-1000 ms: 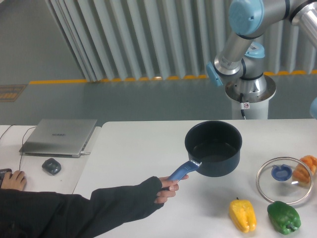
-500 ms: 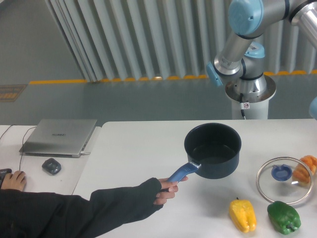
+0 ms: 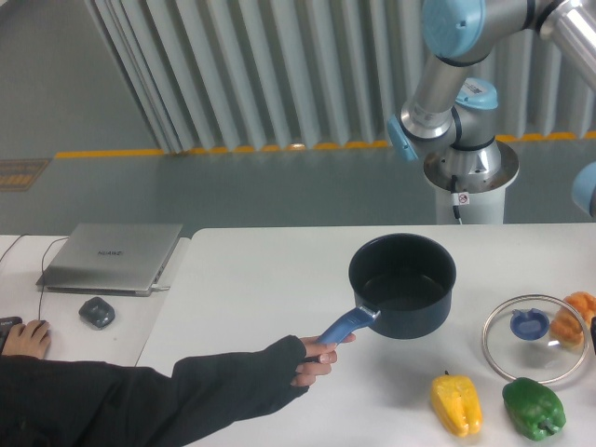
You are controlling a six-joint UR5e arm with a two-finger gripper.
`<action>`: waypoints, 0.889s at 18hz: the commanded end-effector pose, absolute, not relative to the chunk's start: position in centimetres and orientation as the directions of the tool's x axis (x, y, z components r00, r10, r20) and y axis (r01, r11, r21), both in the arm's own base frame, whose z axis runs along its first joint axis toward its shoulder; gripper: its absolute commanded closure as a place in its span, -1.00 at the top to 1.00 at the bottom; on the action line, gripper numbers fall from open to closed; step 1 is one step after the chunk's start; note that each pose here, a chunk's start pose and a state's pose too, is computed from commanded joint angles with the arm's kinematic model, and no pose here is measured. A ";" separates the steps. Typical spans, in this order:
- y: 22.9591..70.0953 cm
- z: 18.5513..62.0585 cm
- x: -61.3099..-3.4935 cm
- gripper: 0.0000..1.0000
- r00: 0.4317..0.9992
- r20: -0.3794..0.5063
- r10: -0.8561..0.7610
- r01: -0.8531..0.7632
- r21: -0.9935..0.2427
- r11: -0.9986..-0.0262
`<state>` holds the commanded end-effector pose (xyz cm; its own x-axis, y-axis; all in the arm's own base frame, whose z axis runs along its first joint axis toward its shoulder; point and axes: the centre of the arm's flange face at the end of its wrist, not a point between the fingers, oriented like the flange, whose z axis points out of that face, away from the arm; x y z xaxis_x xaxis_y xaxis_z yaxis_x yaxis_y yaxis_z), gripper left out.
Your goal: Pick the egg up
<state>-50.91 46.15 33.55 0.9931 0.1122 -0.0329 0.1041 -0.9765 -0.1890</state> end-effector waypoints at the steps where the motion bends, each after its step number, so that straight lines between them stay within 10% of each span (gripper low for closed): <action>1: 46.0 34.3 -50.4 -0.32 0.997 -0.052 0.056 0.046 -0.166 -0.985; 16: 48.1 40.3 -39.6 -0.32 0.859 0.045 -0.510 -0.509 -0.025 -0.860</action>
